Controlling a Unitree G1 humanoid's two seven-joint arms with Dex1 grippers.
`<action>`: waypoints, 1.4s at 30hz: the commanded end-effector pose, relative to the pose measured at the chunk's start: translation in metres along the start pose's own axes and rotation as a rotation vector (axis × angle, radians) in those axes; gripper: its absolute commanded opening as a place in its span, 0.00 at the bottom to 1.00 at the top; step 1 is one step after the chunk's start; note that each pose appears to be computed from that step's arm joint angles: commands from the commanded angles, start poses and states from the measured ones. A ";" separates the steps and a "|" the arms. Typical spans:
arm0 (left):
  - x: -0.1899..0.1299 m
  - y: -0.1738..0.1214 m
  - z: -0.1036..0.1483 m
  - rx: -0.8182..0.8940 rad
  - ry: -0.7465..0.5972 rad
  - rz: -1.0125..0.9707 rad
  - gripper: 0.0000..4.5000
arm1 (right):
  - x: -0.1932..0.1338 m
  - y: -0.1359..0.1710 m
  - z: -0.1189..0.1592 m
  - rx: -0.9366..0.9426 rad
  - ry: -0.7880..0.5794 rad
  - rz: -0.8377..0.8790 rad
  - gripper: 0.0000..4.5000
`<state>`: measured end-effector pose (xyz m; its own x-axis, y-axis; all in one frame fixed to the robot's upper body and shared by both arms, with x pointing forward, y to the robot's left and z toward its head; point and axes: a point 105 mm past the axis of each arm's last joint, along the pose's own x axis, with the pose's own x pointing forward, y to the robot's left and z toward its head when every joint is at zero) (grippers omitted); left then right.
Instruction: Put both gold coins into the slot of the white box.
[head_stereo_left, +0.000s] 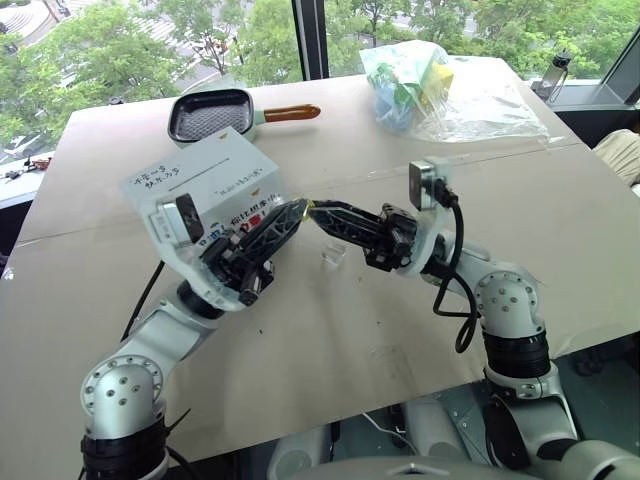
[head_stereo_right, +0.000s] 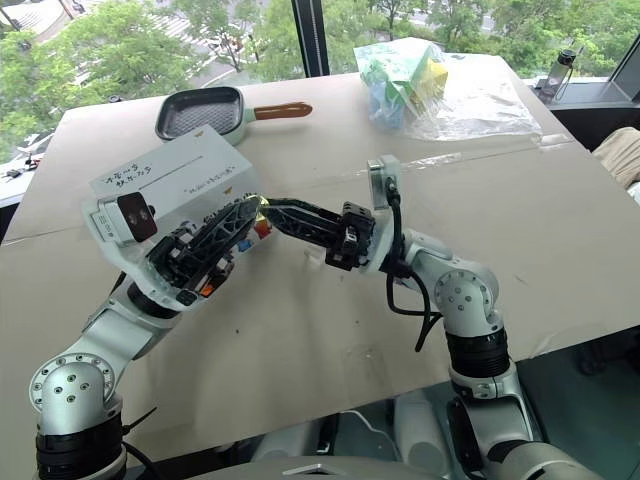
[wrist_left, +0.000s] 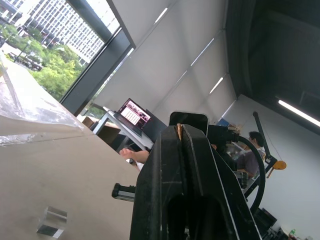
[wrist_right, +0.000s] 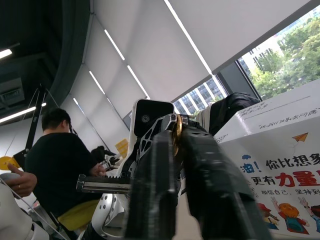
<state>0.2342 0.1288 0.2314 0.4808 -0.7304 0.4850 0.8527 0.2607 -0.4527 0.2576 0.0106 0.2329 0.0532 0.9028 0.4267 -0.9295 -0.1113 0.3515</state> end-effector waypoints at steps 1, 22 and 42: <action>0.005 -0.009 0.028 0.136 -0.022 -0.006 0.00 | 0.003 0.001 0.008 -0.078 -0.006 -0.033 0.57; -0.055 0.081 0.146 0.817 0.590 0.290 0.00 | 0.005 -0.015 0.035 -0.848 0.303 -0.248 0.97; -0.073 0.125 0.123 0.694 0.763 0.281 0.26 | 0.003 -0.019 0.025 -0.869 0.318 -0.241 0.98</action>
<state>0.3341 0.2915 0.2456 0.6492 -0.7316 -0.2081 0.7603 0.6161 0.2058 0.2920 0.0036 0.2355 0.3203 0.9431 0.0897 -0.8715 0.3305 -0.3623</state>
